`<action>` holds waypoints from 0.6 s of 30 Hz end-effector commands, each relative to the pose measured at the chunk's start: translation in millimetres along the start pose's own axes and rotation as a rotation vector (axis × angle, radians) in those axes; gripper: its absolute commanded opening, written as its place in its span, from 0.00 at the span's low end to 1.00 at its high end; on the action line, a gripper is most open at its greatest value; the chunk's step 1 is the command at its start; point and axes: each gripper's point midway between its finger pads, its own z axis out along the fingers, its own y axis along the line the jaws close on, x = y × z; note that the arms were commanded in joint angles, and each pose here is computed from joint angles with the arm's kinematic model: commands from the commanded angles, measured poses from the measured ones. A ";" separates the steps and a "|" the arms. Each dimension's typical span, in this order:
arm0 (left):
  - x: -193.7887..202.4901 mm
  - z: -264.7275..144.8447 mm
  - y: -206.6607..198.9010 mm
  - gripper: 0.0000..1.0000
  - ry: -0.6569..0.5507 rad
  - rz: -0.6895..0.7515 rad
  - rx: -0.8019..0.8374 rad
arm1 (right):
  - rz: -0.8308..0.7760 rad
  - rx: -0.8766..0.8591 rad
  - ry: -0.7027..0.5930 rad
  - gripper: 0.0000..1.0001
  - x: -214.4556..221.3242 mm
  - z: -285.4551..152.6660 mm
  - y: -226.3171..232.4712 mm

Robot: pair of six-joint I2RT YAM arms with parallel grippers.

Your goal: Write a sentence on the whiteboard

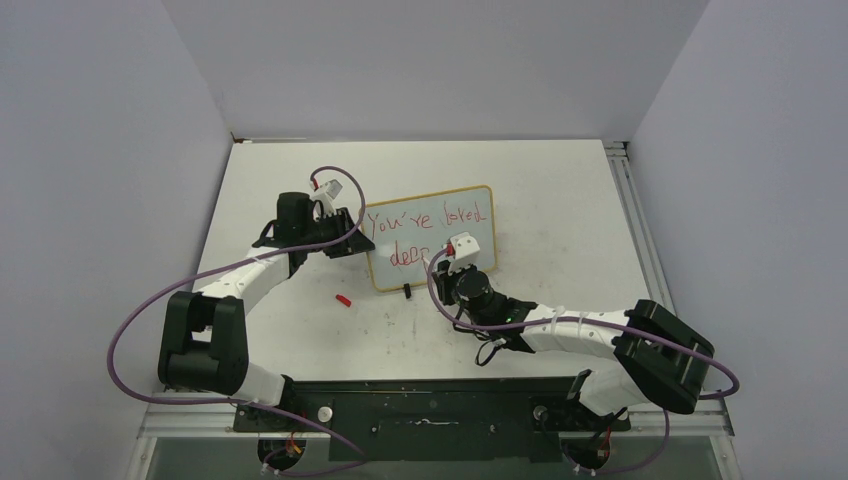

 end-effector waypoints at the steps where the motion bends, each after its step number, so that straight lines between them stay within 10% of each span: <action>1: -22.4 -7.8 -26.9 0.28 -0.056 0.057 0.075 | 0.032 0.045 -0.081 0.05 -30.5 3.5 -6.5; 18: -22.7 -8.3 -27.5 0.28 -0.056 0.057 0.077 | 0.039 0.069 -0.102 0.05 -40.1 -1.2 -16.5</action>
